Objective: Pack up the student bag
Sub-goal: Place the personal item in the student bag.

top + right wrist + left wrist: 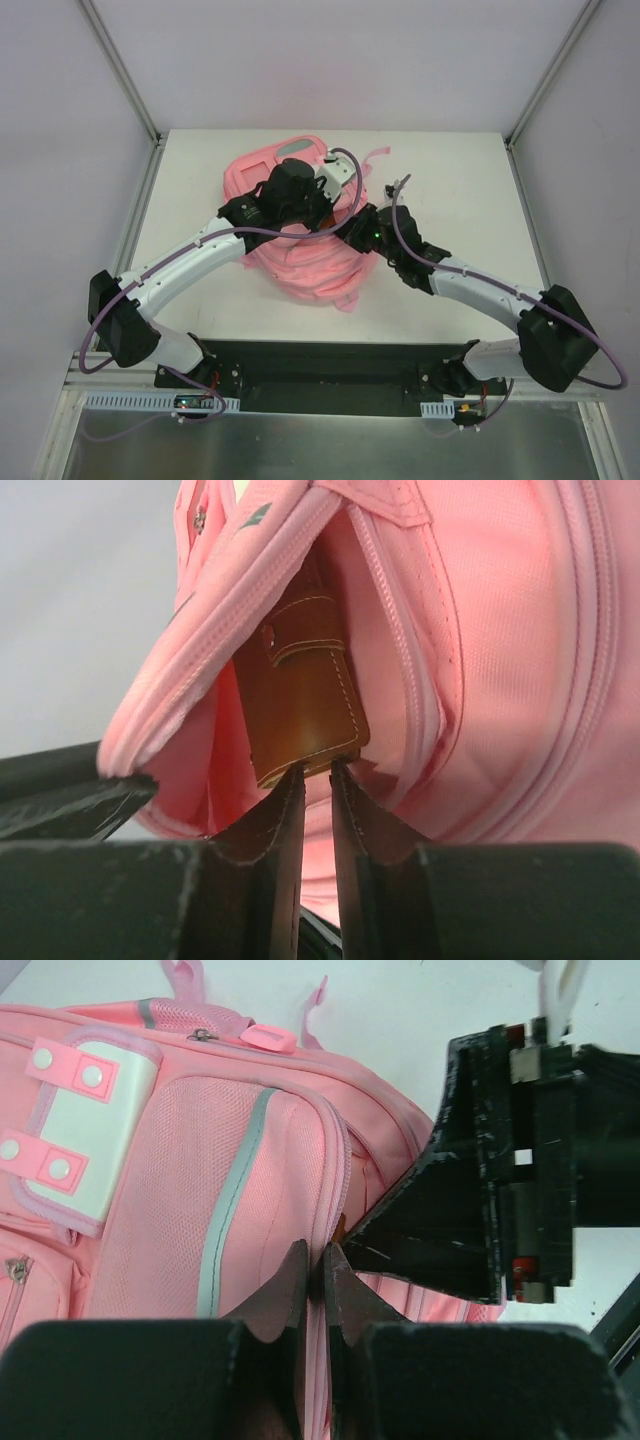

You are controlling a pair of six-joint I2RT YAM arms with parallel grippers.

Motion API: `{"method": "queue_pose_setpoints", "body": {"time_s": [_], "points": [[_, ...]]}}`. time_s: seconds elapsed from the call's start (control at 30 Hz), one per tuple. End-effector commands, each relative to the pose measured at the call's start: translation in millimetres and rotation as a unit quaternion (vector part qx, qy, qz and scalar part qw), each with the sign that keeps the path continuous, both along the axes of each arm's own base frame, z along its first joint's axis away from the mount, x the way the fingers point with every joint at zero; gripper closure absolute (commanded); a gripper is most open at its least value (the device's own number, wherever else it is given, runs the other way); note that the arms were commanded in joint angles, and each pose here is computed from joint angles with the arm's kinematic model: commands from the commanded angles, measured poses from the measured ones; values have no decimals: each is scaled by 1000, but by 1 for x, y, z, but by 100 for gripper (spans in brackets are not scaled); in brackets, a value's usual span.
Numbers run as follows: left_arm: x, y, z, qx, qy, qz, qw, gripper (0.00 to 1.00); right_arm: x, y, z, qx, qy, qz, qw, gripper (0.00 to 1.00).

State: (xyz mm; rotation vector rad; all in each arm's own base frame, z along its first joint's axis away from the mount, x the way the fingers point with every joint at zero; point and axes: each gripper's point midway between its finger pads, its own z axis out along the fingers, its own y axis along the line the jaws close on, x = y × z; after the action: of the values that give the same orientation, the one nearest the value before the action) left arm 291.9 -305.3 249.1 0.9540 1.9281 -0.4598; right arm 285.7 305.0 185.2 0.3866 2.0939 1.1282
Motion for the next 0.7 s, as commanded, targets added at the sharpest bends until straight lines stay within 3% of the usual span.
{"method": "queue_pose_setpoints", "body": {"time_s": [0.0,0.13,0.27,0.37,0.43,0.5,0.67], "points": [[-8,-9,50,-65,-42,-14,997,100,16,17,22,31,-40,2,999,80],[-12,-7,46,-67,-35,-15,997,100,35,20,31,24,-54,2,998,75],[-12,-7,38,-63,-26,-12,998,100,32,24,48,38,-87,30,995,58],[-14,-5,28,-62,-11,-3,998,73,22,10,43,31,-87,20,996,47],[-14,-2,30,-69,-8,9,998,61,12,-5,36,12,-77,7,997,47],[-13,2,34,-77,-10,19,997,59,-4,-22,7,-19,-51,2,999,45],[-11,18,56,-114,-18,65,991,45,-34,-64,2,-42,-53,-31,997,44]]}}
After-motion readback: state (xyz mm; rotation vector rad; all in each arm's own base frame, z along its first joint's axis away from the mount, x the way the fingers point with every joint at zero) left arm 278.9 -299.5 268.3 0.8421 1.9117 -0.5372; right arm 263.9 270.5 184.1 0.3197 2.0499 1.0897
